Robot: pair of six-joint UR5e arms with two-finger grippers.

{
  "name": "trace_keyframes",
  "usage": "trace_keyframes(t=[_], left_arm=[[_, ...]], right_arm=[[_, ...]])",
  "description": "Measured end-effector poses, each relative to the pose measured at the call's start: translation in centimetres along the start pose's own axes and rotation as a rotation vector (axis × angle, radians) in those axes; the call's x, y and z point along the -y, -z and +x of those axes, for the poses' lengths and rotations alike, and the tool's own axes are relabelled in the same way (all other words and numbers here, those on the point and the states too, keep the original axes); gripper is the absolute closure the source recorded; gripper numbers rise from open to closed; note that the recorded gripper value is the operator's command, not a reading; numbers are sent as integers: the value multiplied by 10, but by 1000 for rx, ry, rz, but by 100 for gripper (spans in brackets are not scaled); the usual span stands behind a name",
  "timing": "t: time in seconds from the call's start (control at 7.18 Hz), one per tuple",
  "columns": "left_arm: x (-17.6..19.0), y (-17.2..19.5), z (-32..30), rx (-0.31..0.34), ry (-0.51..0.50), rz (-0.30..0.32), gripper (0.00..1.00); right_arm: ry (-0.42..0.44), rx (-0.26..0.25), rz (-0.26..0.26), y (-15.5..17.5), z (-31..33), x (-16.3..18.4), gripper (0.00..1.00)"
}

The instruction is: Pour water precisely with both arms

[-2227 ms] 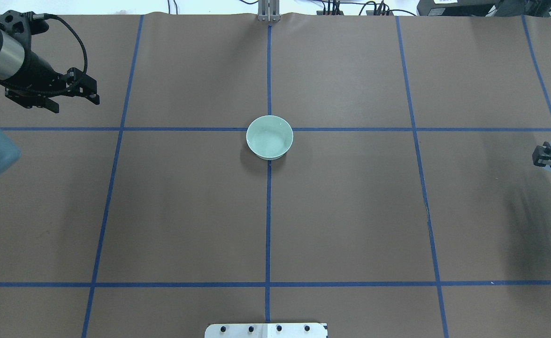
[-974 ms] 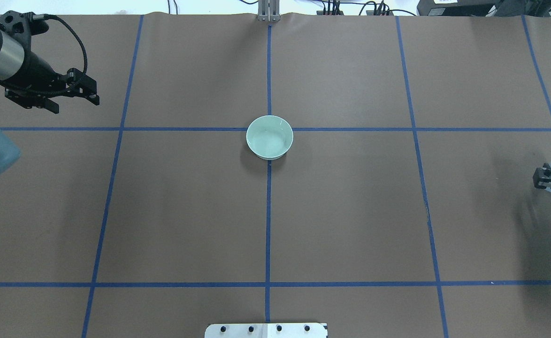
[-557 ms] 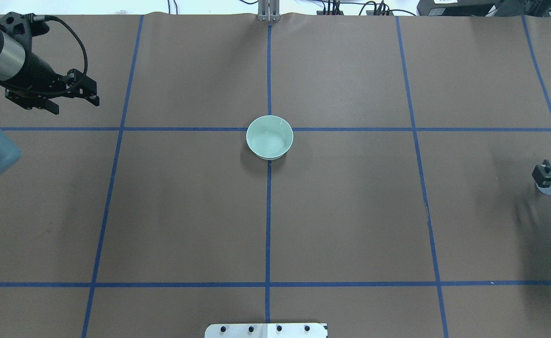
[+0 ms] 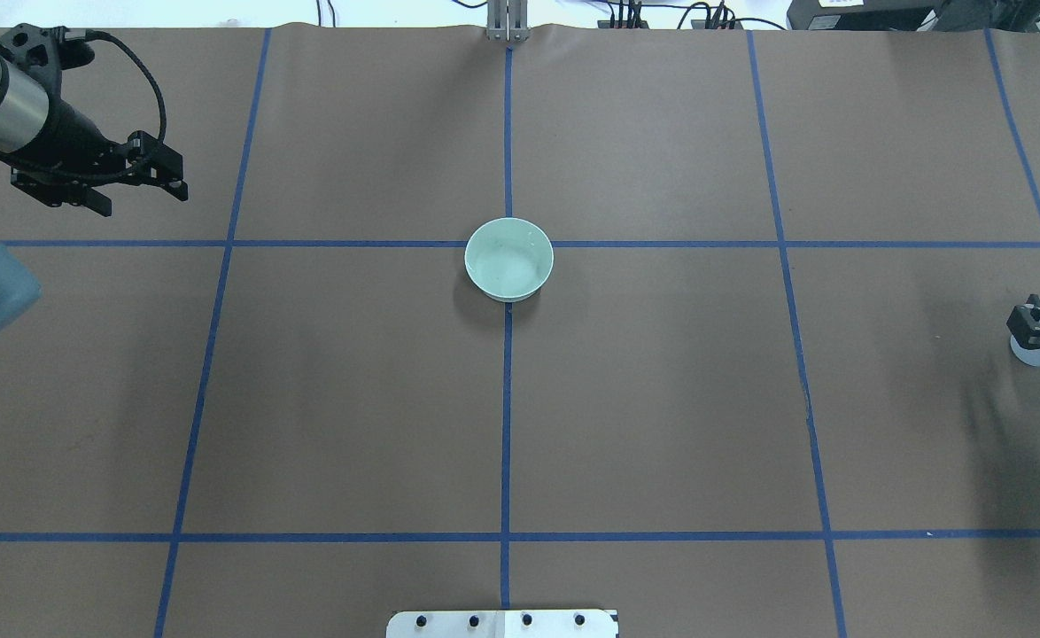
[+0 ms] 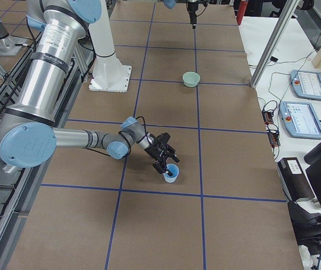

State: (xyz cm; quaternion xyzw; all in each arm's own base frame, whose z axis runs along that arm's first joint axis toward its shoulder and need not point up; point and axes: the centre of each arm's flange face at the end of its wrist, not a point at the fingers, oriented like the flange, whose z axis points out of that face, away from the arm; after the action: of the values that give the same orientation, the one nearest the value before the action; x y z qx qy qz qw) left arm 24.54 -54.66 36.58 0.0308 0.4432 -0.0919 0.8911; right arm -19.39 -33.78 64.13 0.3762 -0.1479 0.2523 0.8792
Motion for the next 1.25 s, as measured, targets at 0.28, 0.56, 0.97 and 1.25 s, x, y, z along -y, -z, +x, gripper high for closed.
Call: trace_keyframes(t=[0.28, 0.56, 0.97, 1.25], left_arm=[[1, 0, 2, -2, -1, 1, 0], [5, 4, 23, -20, -16, 6, 0], [21, -13, 119, -63, 34, -21, 0], [13, -35, 196, -83, 102, -67, 0]], right_arm=[[74, 27, -13, 21, 0, 26, 1], [152, 53, -87, 21, 6, 78, 1], [299, 122, -276, -5, 16, 173, 1], [400, 197, -441, -31, 30, 240, 1]])
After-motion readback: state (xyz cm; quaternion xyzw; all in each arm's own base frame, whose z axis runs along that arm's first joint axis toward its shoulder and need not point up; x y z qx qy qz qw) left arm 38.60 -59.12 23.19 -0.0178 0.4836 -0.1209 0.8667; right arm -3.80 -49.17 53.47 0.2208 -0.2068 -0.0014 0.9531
